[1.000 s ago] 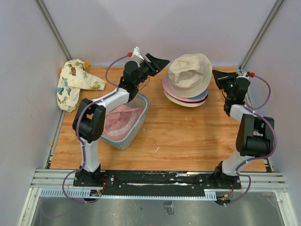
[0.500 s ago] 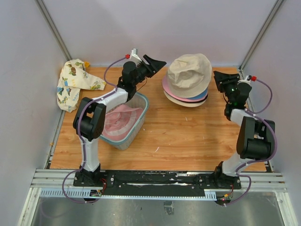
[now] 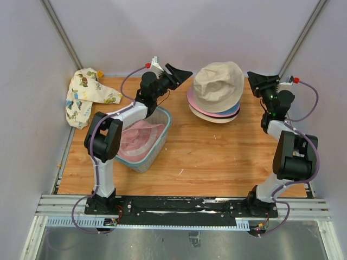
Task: Stack the hats
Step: Stack the hat on the hat.
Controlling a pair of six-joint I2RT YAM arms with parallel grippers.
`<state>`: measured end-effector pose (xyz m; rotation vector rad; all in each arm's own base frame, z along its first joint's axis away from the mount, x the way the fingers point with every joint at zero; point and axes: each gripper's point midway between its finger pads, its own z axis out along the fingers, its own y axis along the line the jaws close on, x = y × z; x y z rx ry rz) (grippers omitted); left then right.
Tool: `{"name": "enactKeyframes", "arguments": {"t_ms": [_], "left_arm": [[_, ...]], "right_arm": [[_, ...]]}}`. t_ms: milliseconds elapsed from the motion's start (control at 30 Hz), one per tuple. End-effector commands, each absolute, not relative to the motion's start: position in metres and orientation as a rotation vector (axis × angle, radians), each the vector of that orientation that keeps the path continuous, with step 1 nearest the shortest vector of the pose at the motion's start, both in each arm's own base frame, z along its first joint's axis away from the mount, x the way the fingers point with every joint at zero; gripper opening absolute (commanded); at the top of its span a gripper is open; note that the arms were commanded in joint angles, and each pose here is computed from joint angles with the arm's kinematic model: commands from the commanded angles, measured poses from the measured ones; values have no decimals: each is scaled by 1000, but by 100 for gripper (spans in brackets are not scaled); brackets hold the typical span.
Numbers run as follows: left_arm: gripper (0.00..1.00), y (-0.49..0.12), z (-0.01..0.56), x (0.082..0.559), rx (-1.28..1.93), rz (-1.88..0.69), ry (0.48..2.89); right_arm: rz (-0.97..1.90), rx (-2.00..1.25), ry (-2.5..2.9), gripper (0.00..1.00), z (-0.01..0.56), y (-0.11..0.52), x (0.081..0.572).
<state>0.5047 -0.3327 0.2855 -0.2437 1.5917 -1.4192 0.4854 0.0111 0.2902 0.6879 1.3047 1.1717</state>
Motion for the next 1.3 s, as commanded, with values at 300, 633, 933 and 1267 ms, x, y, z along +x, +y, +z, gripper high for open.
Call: {"name": "enactKeyframes", "arguments": {"t_ms": [300, 633, 933, 1267], "left_arm": [[62, -343, 291, 505, -200, -1465, 1563], [62, -354, 293, 507, -175, -1480, 1567], [62, -360, 297, 507, -160, -1485, 1569], [62, -360, 299, 506, -164, -1482, 1563]], "right_arm": [[1250, 530, 1359, 48, 306, 34, 508], [1283, 487, 1389, 44, 302, 47, 514], [1313, 466, 1401, 23, 300, 56, 514], [1309, 524, 1376, 1, 293, 51, 514]]}}
